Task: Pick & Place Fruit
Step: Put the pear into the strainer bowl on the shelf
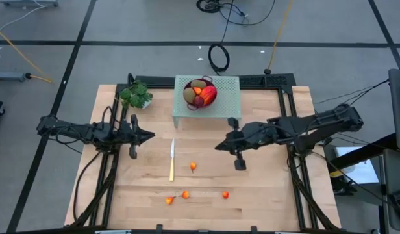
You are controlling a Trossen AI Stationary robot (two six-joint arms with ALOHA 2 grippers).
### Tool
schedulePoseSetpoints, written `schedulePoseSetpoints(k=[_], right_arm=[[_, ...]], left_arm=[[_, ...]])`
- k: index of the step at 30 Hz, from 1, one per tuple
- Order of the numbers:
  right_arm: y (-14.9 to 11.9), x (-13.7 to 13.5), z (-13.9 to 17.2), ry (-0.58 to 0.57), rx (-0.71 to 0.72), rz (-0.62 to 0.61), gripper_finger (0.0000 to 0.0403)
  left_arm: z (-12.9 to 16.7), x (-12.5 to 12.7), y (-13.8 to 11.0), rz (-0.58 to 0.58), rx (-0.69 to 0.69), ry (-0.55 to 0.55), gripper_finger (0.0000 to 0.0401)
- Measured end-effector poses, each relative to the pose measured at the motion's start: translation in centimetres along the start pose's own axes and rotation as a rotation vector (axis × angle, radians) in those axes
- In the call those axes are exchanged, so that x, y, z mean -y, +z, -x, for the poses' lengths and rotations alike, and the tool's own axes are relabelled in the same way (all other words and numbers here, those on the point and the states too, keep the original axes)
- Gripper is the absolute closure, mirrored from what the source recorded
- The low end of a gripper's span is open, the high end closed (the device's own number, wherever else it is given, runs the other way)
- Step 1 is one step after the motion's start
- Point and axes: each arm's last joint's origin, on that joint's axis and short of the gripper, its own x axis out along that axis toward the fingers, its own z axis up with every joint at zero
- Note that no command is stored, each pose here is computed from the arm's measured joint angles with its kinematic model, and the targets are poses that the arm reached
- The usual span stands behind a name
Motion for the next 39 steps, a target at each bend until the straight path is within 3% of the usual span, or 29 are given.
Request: schedulePoseSetpoints(k=[14, 20, 27, 34, 39], right_arm=[[-6.7, 0.9, 7.4, 0.008, 0.239, -0.022, 0.0402], [-9.7, 1.4, 10.9, 0.012, 0.338, -0.051, 0.0402], [-12.0, 1.7, 13.9, 0.014, 0.45, -0.06, 0.0402], [-13.7, 1.9, 15.6, 0.012, 0.523, -0.044, 0.0402], [-14.7, 1.9, 16.1, 0.043, 0.554, -0.032, 0.0402]], left_arm=[[-1.6, 0.5, 1.3, 0.057, 0.131, 0.031, 0.038], [-3.4, 1.1, 2.6, 0.03, 0.081, 0.083, 0.038], [-6.2, 2.5, 5.9, -0.021, 0.003, 0.089, 0.038], [-9.0, 5.5, 9.0, -0.065, -0.147, 0.043, 0.038], [-10.6, 7.8, 10.6, 0.0, -0.227, 0.04, 0.038]])
